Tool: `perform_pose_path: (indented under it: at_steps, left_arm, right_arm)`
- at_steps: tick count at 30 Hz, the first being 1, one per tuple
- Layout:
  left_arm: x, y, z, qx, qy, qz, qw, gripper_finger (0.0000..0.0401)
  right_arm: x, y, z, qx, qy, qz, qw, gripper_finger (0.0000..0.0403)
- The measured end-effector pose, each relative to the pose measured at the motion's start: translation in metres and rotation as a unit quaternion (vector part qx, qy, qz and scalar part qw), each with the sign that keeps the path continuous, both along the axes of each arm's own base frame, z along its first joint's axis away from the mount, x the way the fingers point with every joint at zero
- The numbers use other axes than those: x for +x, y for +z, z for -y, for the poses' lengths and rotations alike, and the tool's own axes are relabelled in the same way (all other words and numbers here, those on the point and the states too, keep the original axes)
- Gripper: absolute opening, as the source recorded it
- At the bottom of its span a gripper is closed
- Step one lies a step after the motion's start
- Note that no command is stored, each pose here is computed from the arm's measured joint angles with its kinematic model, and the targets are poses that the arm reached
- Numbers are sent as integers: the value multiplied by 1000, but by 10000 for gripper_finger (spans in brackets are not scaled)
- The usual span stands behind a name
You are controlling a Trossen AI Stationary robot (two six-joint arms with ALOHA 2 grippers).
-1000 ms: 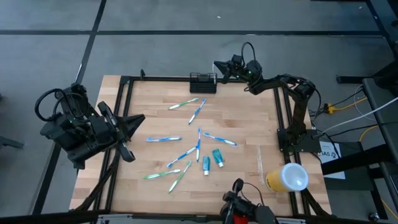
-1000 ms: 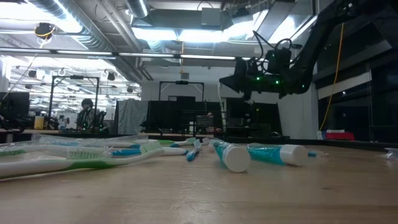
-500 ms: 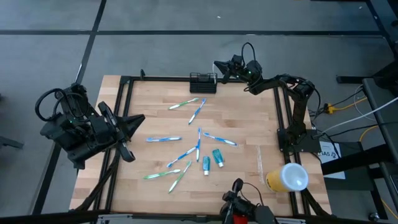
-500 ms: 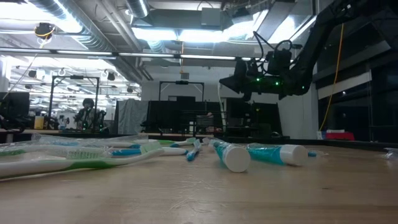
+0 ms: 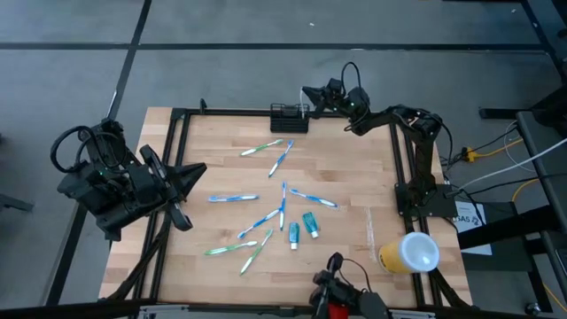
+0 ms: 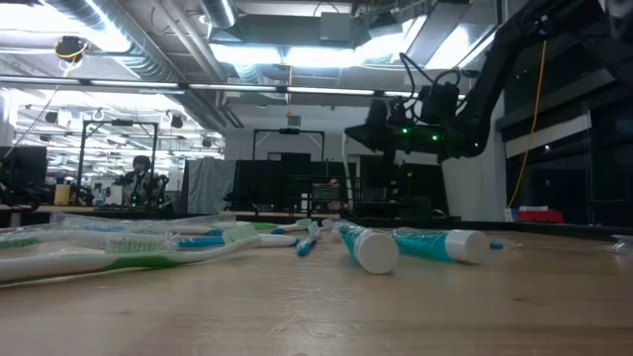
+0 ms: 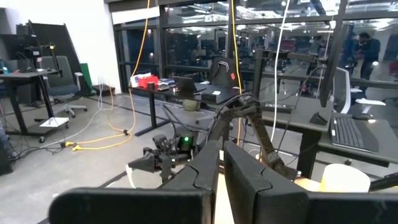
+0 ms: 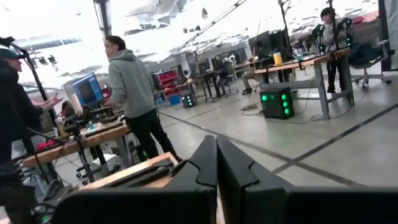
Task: Pick & Place toothbrushing station
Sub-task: Put the green toothbrush into the wire organizer
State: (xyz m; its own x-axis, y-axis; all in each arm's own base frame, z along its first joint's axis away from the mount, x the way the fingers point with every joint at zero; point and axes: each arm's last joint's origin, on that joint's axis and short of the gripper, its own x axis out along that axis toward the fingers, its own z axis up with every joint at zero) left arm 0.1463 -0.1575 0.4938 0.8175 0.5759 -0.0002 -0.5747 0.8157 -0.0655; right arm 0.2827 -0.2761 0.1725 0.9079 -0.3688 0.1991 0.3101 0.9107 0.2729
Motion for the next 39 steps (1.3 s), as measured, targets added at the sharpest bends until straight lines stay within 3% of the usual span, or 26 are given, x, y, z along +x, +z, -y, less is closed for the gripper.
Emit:
perform_pose_path:
  at_steps: [16, 20, 28, 39]
  left_arm:
    - [0, -1, 1, 4, -2, -3, 1000, 19]
    - [-1, -1, 2, 2, -5, -1, 1000, 19]
    - [-1, -2, 7, 2, -12, -1, 1000, 19]
    - [-3, -4, 13, 0, -22, 0, 1000, 19]
  right_arm:
    - [3, -2, 3, 13, 2, -24, 1000, 0]
    - [3, -4, 4, 44, -18, -17, 999, 3]
    - [3, -5, 4, 85, -3, -6, 996, 66]
    - [3, -4, 3, 96, 2, 6, 995, 146]
